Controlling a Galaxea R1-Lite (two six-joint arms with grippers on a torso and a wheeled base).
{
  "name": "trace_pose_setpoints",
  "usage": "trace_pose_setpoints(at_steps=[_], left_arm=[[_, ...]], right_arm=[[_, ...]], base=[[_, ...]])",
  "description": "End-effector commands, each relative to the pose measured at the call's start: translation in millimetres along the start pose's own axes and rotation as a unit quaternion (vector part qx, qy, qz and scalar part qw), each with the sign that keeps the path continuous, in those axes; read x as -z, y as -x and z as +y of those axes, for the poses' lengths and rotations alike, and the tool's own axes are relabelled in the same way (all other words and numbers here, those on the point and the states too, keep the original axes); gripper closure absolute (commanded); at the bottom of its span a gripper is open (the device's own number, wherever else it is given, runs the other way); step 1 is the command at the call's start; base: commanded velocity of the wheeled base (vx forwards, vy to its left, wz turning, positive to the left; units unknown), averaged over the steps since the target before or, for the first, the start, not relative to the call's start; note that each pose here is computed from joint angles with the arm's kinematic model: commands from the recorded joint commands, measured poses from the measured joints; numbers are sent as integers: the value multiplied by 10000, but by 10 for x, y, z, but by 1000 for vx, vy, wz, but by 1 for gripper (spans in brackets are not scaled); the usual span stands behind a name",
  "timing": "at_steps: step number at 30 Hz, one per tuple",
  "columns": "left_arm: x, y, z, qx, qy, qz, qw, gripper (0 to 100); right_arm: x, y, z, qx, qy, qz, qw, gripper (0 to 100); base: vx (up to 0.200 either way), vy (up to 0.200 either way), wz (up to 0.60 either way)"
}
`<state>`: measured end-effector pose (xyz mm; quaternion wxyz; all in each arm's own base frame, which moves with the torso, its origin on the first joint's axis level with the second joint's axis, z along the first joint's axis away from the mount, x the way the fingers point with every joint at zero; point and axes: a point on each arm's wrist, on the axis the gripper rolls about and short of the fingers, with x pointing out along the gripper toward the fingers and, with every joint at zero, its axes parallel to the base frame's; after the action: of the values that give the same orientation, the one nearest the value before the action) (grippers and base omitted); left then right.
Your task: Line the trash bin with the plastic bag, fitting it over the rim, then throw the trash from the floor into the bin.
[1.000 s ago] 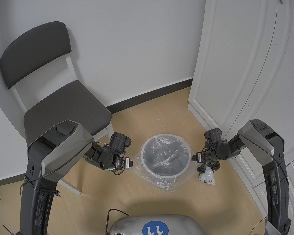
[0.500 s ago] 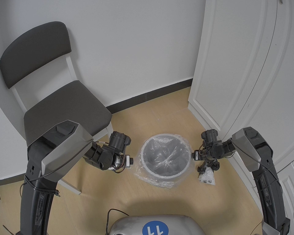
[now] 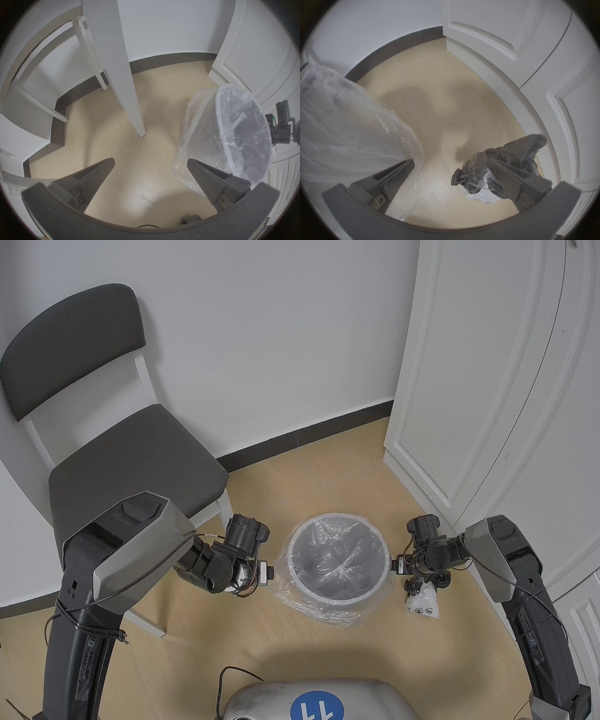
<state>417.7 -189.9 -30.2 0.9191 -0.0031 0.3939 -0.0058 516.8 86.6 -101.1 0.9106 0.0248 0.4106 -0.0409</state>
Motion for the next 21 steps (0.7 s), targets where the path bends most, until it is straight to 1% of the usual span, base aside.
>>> trace_pose_setpoints(at_steps=[1,7,8,9,10,12,13,14,17,21], left_arm=[[71,-72,-3,-26,-41,55,10000,0],[89,-84,-9,-28,-46,76,10000,0],[87,-86,-2,-34,-32,76,10000,0],[87,-86,-2,-34,-32,76,10000,0],[87,-86,-2,-34,-32,76,10000,0],[77,-77,-3,-22,-20,65,10000,0],[77,-77,-3,-22,-20,65,10000,0],[70,-78,2,-25,-12,57,10000,0],[67,-78,0,-13,0,46,10000,0],[64,-82,-10,21,12,-37,10000,0]], right_arm=[[160,-133,8,-8,42,169,9998,0],[143,-142,22,-65,-53,34,10000,0],[112,-136,60,-89,-130,-150,9998,0],[106,-134,69,-103,-146,-186,9997,0],[73,-123,99,-138,-243,-351,9990,0],[-47,-45,136,-199,-351,-611,9973,0],[-149,39,144,-230,-409,-719,9963,0],[-202,116,142,-250,-475,-746,9958,0],[-233,299,140,-258,-528,-661,9961,0],[-278,536,116,-289,-428,-569,9970,0]], base=[[0,0,0],[0,0,0],[0,0,0],[0,0,0],[0,0,0],[0,0,0],[0,0,0],[0,0,0],[0,0,0],[0,0,0]])
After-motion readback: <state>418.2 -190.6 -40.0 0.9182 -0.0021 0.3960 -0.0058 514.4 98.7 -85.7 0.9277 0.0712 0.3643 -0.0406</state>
